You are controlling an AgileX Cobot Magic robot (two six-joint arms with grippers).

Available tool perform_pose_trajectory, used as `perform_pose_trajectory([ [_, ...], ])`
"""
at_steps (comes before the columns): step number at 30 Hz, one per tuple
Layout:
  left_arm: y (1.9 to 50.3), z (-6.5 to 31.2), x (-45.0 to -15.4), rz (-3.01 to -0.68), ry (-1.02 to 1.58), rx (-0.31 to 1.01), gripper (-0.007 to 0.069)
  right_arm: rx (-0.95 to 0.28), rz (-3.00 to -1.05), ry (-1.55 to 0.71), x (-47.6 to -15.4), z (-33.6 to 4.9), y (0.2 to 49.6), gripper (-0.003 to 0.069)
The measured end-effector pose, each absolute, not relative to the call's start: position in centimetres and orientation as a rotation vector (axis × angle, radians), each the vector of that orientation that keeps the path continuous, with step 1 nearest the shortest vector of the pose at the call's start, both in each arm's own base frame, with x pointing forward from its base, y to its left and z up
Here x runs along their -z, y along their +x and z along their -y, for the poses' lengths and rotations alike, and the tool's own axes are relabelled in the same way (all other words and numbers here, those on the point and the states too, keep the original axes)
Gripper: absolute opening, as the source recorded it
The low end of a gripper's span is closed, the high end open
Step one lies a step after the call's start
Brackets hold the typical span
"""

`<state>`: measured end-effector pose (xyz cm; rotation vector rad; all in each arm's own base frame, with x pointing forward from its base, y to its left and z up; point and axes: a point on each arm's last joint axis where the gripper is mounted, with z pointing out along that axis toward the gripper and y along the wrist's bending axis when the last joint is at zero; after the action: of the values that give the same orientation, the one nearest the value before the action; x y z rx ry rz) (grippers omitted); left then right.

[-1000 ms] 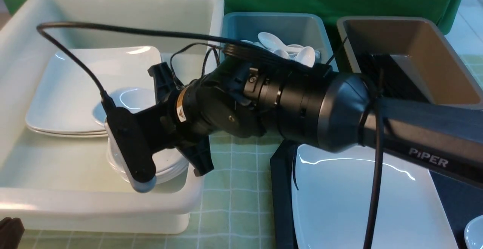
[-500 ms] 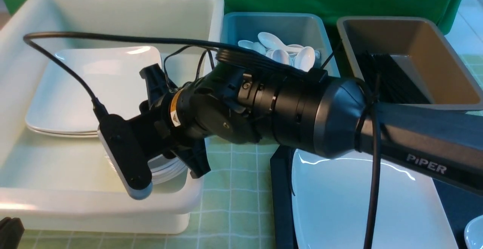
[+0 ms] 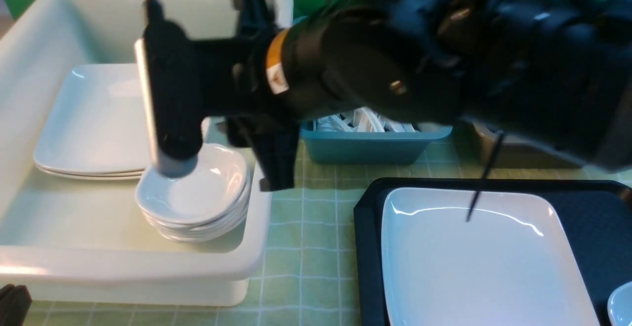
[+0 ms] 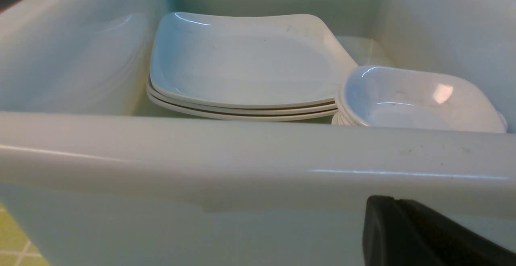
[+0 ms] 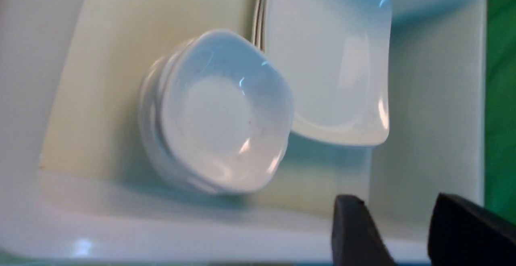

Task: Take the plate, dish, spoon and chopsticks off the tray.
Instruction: Use the right arm to grab a small plate from the dinner plate

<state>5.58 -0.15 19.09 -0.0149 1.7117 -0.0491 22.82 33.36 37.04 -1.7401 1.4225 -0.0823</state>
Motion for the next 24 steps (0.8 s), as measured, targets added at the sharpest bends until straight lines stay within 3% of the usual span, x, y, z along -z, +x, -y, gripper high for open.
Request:
perform_pose_trajectory([
  [2, 5.6, 0.2, -19.1, -1.712, -0.015, 0.049, -0.0002, 0.103, -1.581, -1.664, -38.3, -31.4, 22.3, 0.0179],
  [5, 5.6, 0.2, -19.1, -1.713, -0.015, 0.049, -0.0002, 0.239, -1.838, -1.532, -40.0, -27.4, 21.6, 0.0056],
  [11, 5.6, 0.2, -19.1, -1.712, -0.015, 0.049, -0.0002, 0.263, -2.145, -1.1, -41.5, -19.3, 21.9, 0.0],
  [12, 5.6, 0.2, -19.1, -1.712, -0.016, 0.05, -0.0002, 0.25, -2.261, -0.936, -40.9, -15.8, 22.1, -0.0003],
  [16, 5.6, 0.2, -19.1, -1.712, -0.016, 0.05, -0.0002, 0.211, -2.608, -0.638, -35.3, -9.0, 22.0, -0.0003],
  [19, 5.6, 0.2, -19.1, -1.712, -0.016, 0.05, -0.0002, 0.115, -2.834, -0.458, -29.8, -5.8, 21.5, 0.0013],
  [23, 5.6, 0.2, -19.1, -1.712, -0.016, 0.05, -0.0002, 0.033, -3.037, -0.344, -23.2, -3.5, 19.7, 0.0114],
  [24, 5.6, 0.2, -19.1, -1.712, -0.015, 0.049, -0.0002, 0.031, -3.039, -0.343, -22.9, -3.5, 19.7, 0.0129],
])
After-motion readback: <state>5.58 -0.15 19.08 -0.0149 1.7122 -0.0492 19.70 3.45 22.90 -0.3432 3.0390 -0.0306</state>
